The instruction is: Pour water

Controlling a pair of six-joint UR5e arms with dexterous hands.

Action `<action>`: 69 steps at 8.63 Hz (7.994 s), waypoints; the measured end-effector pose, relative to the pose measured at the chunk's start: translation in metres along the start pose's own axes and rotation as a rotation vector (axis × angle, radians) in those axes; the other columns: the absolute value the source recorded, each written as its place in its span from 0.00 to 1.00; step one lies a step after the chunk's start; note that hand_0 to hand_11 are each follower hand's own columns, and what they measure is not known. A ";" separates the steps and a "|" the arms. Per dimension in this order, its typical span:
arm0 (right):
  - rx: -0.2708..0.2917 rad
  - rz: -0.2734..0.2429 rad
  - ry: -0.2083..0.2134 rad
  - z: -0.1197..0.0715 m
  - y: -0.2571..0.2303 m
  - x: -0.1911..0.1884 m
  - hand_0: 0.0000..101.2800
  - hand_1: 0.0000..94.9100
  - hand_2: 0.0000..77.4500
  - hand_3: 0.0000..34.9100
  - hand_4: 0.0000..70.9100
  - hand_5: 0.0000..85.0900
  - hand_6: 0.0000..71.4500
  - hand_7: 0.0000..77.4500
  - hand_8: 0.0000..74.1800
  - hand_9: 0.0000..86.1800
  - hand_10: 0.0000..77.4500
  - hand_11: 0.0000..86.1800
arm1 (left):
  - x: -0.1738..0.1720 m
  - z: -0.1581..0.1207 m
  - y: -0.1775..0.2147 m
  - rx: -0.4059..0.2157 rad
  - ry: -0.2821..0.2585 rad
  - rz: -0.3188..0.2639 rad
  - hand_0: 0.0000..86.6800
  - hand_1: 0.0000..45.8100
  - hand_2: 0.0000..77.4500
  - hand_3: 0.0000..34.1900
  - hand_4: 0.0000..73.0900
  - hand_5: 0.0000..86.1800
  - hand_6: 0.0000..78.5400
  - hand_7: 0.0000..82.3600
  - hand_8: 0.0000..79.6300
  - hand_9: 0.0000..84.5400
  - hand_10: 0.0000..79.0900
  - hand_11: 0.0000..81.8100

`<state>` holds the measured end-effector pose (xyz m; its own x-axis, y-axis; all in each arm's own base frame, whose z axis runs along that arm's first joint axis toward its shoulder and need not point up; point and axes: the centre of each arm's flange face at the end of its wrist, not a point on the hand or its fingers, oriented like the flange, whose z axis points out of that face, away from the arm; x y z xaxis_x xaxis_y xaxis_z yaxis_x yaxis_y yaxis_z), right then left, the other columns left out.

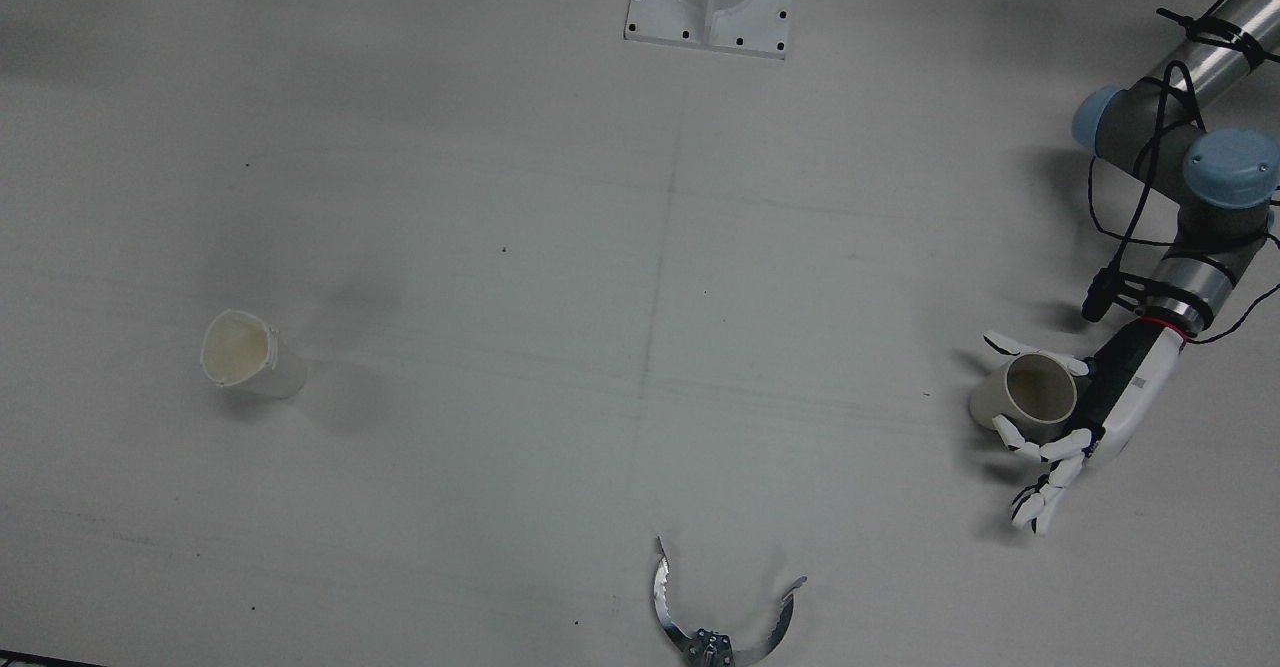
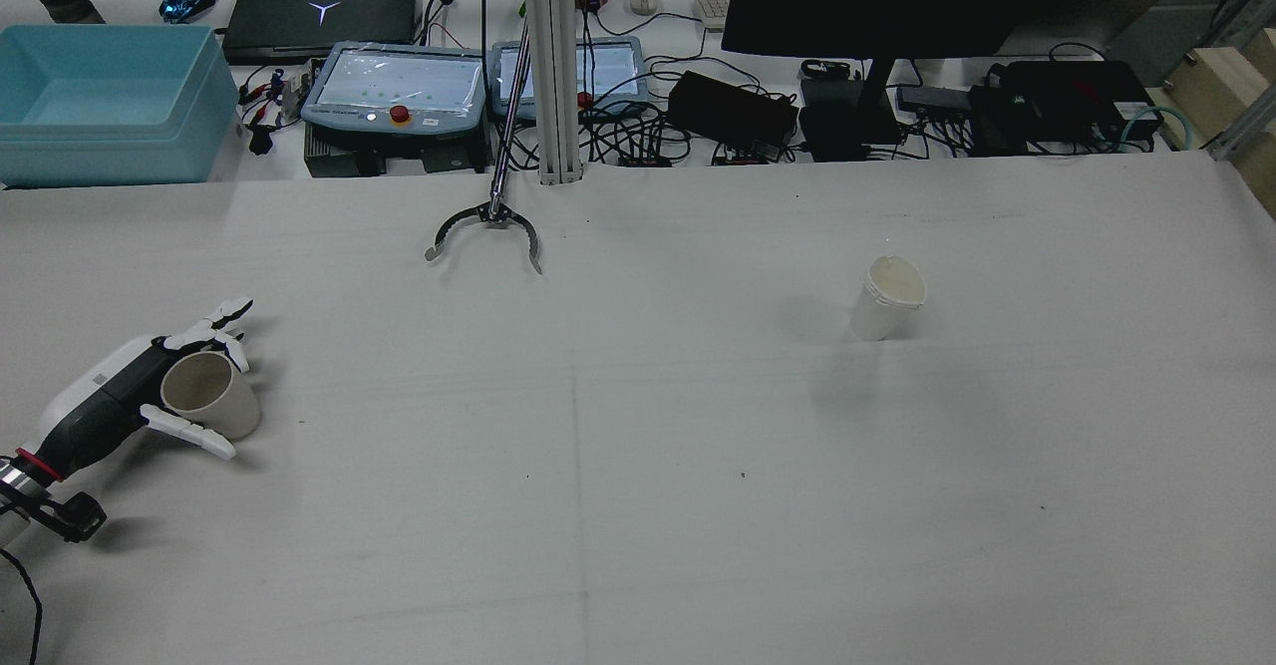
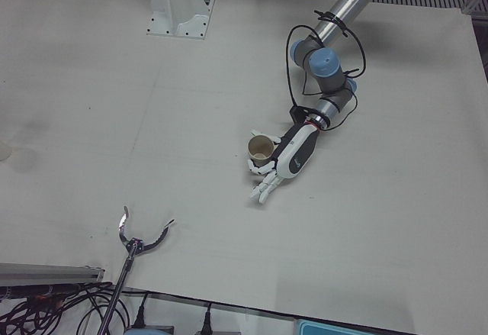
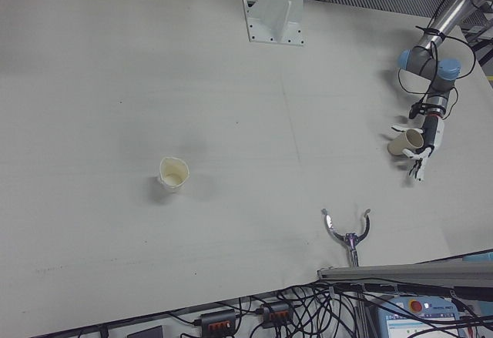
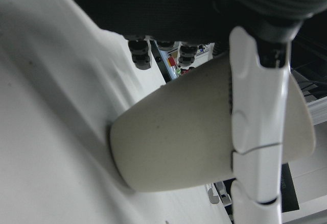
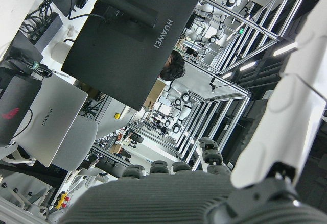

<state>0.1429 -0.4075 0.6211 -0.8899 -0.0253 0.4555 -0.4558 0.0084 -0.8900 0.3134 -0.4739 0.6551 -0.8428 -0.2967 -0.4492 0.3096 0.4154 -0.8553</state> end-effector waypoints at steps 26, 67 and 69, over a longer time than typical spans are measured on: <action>-0.147 0.271 0.148 0.100 0.166 0.428 0.48 0.17 0.09 0.00 0.07 0.05 0.01 0.01 0.01 0.03 0.02 0.06 | 0.072 -0.029 0.065 0.069 -0.004 -0.263 0.62 0.46 0.32 0.00 0.51 0.56 0.17 0.26 0.10 0.15 0.12 0.21; -0.324 0.292 0.017 0.102 0.311 0.224 0.56 0.31 0.53 0.00 0.41 0.67 0.53 0.68 0.32 0.39 0.12 0.20 | 0.010 0.156 0.422 -0.200 -0.201 -0.406 0.61 0.42 0.34 0.00 0.51 0.56 0.24 0.35 0.14 0.22 0.15 0.23; -0.399 0.152 -0.001 0.095 0.361 0.201 0.56 0.30 0.54 0.00 0.40 0.68 0.53 0.65 0.30 0.37 0.12 0.20 | 0.005 0.173 0.445 -0.213 -0.200 -0.404 0.61 0.42 0.34 0.00 0.51 0.56 0.24 0.35 0.14 0.22 0.15 0.23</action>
<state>-0.1990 -0.5045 0.3891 -0.9477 0.0048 0.3190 -0.2908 0.3982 -0.8700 0.5237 -0.4389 0.2274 -0.7692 -0.6208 -0.1517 -0.1382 0.3934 -0.9089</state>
